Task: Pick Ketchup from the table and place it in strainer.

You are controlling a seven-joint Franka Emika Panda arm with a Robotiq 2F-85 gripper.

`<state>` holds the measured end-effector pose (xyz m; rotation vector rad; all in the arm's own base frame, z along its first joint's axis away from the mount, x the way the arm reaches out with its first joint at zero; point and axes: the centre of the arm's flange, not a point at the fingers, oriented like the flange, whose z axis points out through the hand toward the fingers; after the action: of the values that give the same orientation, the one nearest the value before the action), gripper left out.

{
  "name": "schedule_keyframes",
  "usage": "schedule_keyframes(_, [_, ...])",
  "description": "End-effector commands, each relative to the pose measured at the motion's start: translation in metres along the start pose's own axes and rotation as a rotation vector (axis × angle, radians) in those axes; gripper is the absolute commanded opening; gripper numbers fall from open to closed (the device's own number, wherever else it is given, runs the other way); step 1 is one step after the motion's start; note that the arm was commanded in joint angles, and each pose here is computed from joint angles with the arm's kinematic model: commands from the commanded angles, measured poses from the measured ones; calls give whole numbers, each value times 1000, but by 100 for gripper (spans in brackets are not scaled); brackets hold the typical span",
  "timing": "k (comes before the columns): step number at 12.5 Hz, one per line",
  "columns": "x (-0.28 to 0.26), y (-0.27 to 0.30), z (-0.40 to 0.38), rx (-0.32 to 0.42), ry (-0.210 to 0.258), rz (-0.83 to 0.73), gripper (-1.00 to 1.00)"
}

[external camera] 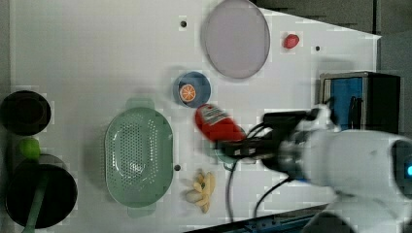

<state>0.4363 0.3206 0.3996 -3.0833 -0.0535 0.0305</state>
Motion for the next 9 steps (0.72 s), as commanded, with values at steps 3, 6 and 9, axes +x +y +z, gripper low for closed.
schedule_keyframes(3, [-8, -50, 58, 138, -39, 229, 23])
schedule_keyframes(6, [-4, -63, 103, 225, -70, 236, 51])
schedule_keyframes(9, [-3, -65, 138, 238, -82, 203, 100])
